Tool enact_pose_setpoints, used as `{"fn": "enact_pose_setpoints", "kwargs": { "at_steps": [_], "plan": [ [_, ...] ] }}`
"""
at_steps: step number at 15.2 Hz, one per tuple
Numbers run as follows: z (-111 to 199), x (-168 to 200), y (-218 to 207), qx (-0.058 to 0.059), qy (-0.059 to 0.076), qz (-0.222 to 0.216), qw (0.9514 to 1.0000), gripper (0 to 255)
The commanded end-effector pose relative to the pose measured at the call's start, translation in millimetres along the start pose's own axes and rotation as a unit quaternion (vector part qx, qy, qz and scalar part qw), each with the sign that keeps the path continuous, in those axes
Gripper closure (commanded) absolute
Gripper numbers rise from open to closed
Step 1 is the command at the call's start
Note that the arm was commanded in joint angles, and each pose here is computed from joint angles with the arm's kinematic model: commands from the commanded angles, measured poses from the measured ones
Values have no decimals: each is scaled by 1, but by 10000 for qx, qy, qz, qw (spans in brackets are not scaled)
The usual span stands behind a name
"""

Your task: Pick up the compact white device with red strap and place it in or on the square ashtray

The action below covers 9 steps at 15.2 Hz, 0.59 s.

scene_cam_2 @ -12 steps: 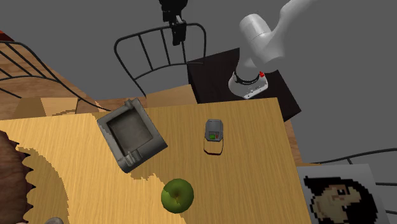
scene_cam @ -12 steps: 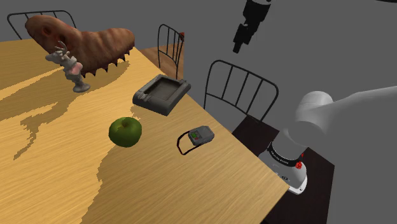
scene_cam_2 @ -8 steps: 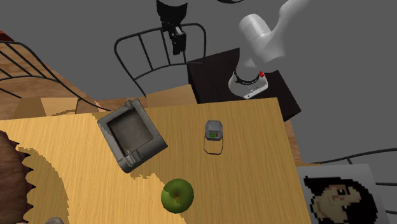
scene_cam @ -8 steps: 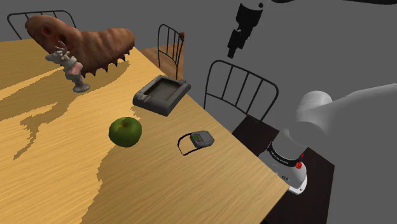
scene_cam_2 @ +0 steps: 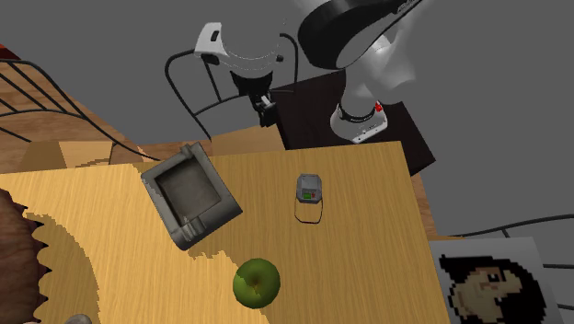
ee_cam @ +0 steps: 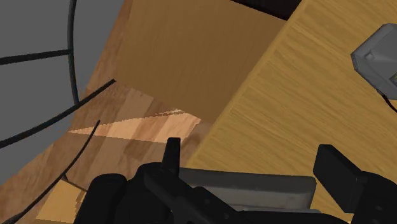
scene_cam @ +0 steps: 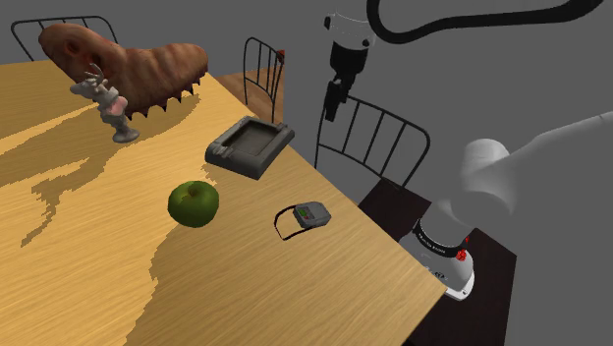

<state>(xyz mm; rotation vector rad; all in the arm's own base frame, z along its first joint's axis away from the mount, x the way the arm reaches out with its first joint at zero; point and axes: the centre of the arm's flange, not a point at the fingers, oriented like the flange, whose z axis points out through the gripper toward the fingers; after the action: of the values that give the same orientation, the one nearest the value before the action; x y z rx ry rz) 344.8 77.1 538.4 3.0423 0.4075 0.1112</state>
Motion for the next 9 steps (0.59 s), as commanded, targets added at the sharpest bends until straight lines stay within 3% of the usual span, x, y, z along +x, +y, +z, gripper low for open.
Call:
{"fn": "enact_pose_setpoints", "kwargs": {
  "at_steps": [1, 9],
  "plan": [
    [11, 13, -18, 52, -77, -209, 9997, 0],
    [63, 41, -103, 245, -388, -1019, 9937, 0]
  ]
}}
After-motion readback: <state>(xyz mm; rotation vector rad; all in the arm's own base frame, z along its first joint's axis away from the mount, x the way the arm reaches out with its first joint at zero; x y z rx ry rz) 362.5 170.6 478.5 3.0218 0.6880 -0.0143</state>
